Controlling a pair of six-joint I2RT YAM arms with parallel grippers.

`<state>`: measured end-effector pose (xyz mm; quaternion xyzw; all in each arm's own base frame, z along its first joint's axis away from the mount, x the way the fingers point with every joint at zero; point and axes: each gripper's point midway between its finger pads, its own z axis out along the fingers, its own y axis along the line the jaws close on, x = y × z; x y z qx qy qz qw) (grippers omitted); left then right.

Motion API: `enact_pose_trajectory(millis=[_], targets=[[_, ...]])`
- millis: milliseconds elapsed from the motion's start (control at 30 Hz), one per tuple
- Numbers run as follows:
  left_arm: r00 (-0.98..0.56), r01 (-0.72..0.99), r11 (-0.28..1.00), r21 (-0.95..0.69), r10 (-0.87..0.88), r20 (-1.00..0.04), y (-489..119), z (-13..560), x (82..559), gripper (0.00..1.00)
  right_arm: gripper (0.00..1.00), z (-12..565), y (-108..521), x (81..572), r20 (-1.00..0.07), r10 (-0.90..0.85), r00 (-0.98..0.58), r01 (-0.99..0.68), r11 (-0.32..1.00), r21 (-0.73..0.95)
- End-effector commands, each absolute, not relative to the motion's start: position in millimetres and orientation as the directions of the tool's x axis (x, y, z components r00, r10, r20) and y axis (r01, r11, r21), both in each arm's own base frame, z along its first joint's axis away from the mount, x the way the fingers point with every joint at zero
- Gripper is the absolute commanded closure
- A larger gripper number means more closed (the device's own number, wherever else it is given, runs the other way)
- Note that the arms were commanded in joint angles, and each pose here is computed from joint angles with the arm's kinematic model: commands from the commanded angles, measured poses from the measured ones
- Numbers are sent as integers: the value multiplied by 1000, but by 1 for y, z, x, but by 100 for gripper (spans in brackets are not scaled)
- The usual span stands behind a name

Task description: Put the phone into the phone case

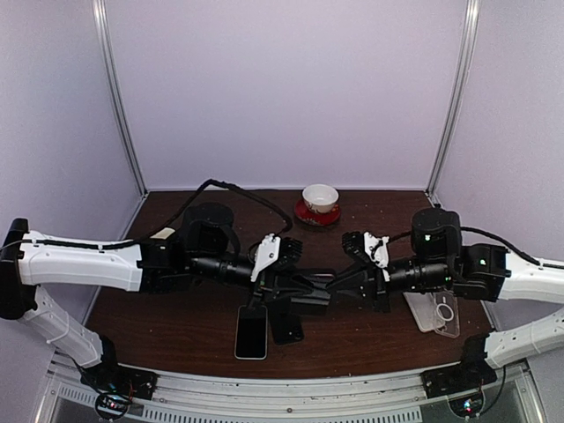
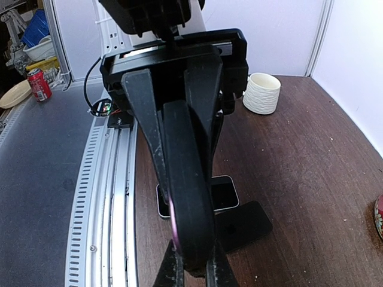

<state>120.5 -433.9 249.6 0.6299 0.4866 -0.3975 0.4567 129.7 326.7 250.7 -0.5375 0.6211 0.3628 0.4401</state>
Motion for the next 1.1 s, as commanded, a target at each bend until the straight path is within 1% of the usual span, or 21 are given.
enact_pose_trajectory(millis=[0, 67, 133, 233, 300, 367, 433, 467, 633, 667, 700, 767, 833, 867, 900, 967, 1000, 1067], targets=[[289, 951, -166, 263, 159, -944, -435, 272, 102, 80, 100, 317, 325, 128, -986, -164, 20, -984, 170, -48], [277, 955, -163, 249, 176, -945, -434, 265, 103, 71, 100, 325, 322, 125, -989, -143, 30, -985, 167, -54], [268, 959, -150, 241, 196, -943, -433, 255, 105, 65, 100, 328, 319, 124, -990, -132, 38, -984, 170, -60], [244, 967, -131, 219, 221, -944, -431, 240, 108, 64, 100, 330, 318, 123, -992, -120, 34, -984, 171, -54], [229, 970, -132, 204, 218, -949, -432, 238, 107, 68, 100, 331, 318, 123, -993, -112, 28, -984, 173, -47], [220, 971, -145, 192, 205, -954, -433, 242, 104, 81, 100, 333, 317, 124, -994, -107, 28, -982, 181, -48], [212, 971, -148, 186, 190, -959, -433, 247, 104, 97, 100, 332, 319, 125, -994, -107, 26, -983, 179, -45], [211, 972, -146, 186, 182, -960, -433, 249, 103, 100, 100, 330, 319, 125, -994, -111, 22, -983, 178, -41], [169, 978, -146, 150, 130, -977, -434, 277, 101, 100, 100, 316, 321, 130, -990, -144, -5, -980, 197, -24], [151, 981, -141, 133, 125, -981, -435, 282, 101, 100, 89, 310, 321, 132, -988, -156, -15, -978, 210, -18], [128, 985, -133, 112, 120, -984, -436, 287, 101, 100, 76, 303, 321, 135, -985, -172, -28, -974, 226, -12], [73, 994, -83, 65, 103, -992, -436, 297, 108, 100, 36, 286, 318, 145, -975, -213, -59, -960, 280, -3], [2, 1000, -14, 1, 79, -997, -434, 306, 118, 100, 10, 269, 315, 150, -966, -240, -93, -949, 315, 13], [-24, 1000, 6, -24, 67, -997, -433, 309, 121, 100, 2, 260, 315, 152, -963, -246, -112, -945, 325, 27], [-38, 999, 10, -38, 55, -998, -432, 313, 121, 100, 1, 252, 316, 152, -961, -245, -128, -944, 328, 42], [-45, 998, -46, -47, 28, -999, -431, 320, 111, 100, 1, 239, 320, 151, -958, -243, -152, -947, 313, 71], [-45, 996, -81, -45, 12, -999, -430, 323, 105, 100, 2, 236, 323, 149, -957, -230, -179, -948, 301, 106], [-40, 993, -111, -38, -23, -999, -428, 330, 99, 100, 8, 234, 330, 144, -957, -221, -185, -957, 261, 125]])
